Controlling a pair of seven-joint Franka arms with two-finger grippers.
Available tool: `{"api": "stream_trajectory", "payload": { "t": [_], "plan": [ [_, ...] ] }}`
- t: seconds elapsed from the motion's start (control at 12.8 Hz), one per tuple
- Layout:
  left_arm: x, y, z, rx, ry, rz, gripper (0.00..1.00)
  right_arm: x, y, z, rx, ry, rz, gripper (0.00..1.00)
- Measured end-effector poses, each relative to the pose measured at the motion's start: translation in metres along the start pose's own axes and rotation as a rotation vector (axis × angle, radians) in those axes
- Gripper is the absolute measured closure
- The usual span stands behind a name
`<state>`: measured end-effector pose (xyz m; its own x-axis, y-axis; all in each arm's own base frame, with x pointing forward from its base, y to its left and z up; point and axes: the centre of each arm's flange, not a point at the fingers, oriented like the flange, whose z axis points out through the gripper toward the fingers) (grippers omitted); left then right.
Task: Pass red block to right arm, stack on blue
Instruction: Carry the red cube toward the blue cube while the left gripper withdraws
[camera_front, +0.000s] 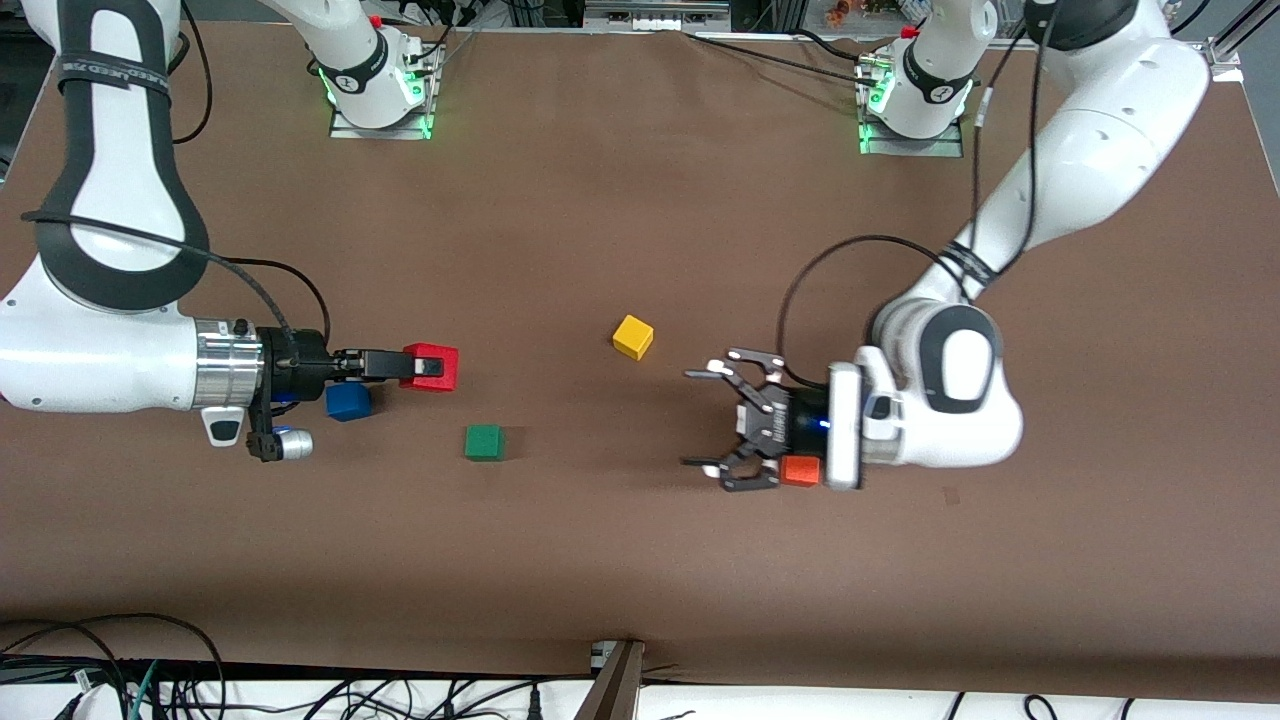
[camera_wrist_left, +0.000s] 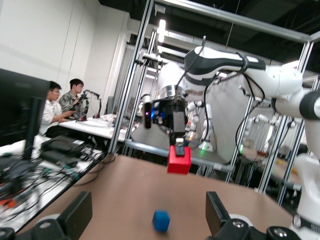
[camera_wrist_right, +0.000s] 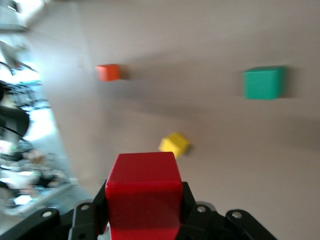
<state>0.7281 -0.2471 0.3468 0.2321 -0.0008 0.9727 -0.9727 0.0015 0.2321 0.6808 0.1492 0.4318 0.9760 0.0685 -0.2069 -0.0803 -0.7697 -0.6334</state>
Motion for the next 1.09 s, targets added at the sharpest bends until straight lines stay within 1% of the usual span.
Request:
{"api": "stream_trajectory", "payload": {
  "t": [0.23, 0.31, 0.39, 0.55, 0.7, 0.78, 0.86, 0.94, 1.09],
  "plan": [
    [-0.007, -0.015, -0.087, 0.021, -0.119, 0.070, 0.00, 0.000, 0.030, -0.003, -0.266, -0.033, -0.150, 0.44],
    [-0.009, -0.017, -0.112, 0.023, -0.145, 0.083, 0.00, 0.000, 0.041, -0.004, -0.340, -0.053, -0.186, 0.44],
    [-0.011, -0.018, -0.133, 0.023, -0.167, 0.090, 0.00, 0.001, 0.053, -0.003, -0.399, -0.073, -0.208, 0.44],
    [-0.021, -0.018, -0.165, 0.012, -0.244, 0.075, 0.00, 0.005, 0.082, -0.004, -0.475, -0.092, -0.224, 0.44],
    [-0.033, -0.017, -0.184, -0.002, -0.345, 0.029, 0.00, 0.010, 0.115, -0.001, -0.554, -0.086, -0.253, 0.44],
    [-0.035, -0.016, -0.195, -0.002, -0.411, 0.005, 0.00, 0.012, 0.128, 0.003, -0.597, -0.080, -0.264, 0.44],
    [-0.034, -0.015, -0.208, 0.000, -0.496, -0.030, 0.00, 0.013, 0.140, 0.008, -0.630, -0.077, -0.271, 0.44],
    [-0.029, -0.013, -0.224, 0.013, -0.585, -0.074, 0.00, 0.013, 0.149, 0.014, -0.653, -0.077, -0.275, 0.44],
    [-0.007, -0.005, -0.257, 0.068, -0.757, -0.167, 0.00, 0.014, 0.161, 0.022, -0.686, -0.063, -0.287, 0.44]
  ]
}}
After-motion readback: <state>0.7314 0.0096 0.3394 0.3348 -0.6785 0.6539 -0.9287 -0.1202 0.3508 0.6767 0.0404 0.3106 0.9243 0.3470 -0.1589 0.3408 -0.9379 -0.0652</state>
